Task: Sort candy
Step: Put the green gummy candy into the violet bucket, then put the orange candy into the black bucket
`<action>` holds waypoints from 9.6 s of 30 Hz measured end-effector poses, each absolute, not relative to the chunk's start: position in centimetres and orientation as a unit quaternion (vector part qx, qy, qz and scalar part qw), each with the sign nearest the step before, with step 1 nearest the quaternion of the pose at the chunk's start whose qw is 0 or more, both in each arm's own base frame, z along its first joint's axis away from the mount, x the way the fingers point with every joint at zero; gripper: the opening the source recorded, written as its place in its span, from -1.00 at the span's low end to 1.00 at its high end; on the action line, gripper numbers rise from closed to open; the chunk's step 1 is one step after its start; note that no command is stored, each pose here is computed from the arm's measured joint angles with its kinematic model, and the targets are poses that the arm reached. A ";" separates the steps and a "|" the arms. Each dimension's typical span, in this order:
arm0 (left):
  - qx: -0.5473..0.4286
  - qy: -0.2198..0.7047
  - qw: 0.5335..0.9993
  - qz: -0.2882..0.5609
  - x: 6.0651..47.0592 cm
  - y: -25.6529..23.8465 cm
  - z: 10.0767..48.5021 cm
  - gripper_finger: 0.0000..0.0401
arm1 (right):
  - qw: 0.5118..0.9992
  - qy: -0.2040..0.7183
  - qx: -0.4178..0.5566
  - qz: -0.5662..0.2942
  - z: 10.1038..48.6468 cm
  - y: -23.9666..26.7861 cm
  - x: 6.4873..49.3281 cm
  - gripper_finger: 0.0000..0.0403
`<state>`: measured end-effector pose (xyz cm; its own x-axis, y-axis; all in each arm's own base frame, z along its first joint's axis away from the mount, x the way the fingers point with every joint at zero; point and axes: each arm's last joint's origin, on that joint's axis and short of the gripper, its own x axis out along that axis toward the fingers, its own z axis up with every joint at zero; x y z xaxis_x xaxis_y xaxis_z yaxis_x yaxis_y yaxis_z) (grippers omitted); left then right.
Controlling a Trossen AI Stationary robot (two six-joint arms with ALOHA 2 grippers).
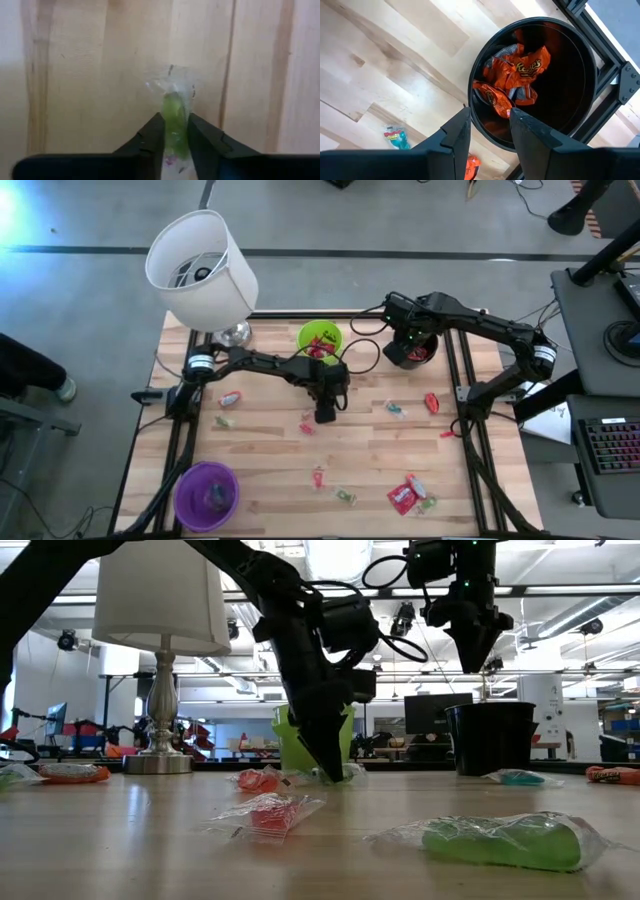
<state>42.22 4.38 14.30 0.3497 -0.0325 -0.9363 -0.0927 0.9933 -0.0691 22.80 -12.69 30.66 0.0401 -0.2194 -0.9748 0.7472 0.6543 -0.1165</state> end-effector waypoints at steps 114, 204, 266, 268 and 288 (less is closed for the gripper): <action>-0.342 0.523 0.714 0.317 16.5 -16.8 33.1 -0.49 | 0.738 0.631 0.185 -0.151 30.5 -12.0 23.0 -0.36; 0.001 0.513 0.823 0.244 15.6 -10.5 33.0 -0.51 | 0.568 0.636 0.455 -0.258 19.7 14.1 21.0 -0.08; -0.008 0.507 0.827 0.241 15.7 -10.6 33.1 -0.51 | 0.648 0.510 0.440 -0.355 21.3 15.1 21.8 -0.91; -0.008 0.507 0.827 0.241 15.7 -10.6 33.1 -0.51 | 0.659 0.497 0.420 -0.377 22.4 13.8 21.7 -0.91; -0.061 0.489 0.828 0.267 15.9 -10.7 33.0 -0.51 | 0.725 0.424 0.261 -0.476 29.7 -2.5 17.7 -0.91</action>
<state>15.88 -10.74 33.04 0.3786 0.3824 -0.8428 -0.5023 0.8498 0.1599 17.68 -2.49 29.74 0.1875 -0.4677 -0.8638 0.9113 0.4111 -0.0247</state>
